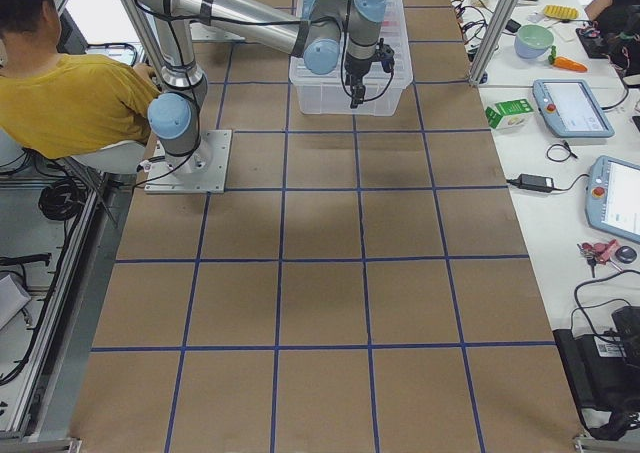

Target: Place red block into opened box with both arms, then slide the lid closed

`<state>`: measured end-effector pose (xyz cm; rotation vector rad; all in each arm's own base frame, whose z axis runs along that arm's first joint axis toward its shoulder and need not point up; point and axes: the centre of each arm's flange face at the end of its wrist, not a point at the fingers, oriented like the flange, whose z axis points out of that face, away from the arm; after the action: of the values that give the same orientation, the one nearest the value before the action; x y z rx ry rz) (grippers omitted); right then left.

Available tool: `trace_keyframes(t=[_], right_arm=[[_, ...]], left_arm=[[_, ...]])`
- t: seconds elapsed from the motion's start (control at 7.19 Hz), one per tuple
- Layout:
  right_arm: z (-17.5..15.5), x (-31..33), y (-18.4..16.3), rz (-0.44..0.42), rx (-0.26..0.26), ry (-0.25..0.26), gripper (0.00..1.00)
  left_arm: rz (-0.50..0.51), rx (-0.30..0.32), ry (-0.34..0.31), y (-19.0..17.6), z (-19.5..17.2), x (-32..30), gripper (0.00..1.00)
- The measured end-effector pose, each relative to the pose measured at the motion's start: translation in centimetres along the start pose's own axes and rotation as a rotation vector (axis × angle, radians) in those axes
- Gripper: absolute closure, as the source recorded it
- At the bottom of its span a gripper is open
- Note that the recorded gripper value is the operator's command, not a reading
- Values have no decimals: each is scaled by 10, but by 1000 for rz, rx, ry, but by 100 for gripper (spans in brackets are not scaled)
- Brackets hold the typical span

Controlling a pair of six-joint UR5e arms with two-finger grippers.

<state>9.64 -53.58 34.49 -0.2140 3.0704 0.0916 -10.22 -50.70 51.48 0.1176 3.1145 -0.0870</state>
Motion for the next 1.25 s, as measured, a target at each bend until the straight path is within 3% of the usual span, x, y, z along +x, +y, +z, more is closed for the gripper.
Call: trace_keyframes(t=[0.28, 0.7, 1.25], right_arm=[[-11, 1, -3, -2, 21, 11, 0], [-68, 1, -10, 4, 70, 46, 0], [-137, -23, 23, 183, 53, 44, 0]], left_arm=[[0, 1, -1, 0, 0, 0, 0], [0, 1, -1, 1, -1, 0, 0], [0, 3, -4, 1, -2, 0, 0]])
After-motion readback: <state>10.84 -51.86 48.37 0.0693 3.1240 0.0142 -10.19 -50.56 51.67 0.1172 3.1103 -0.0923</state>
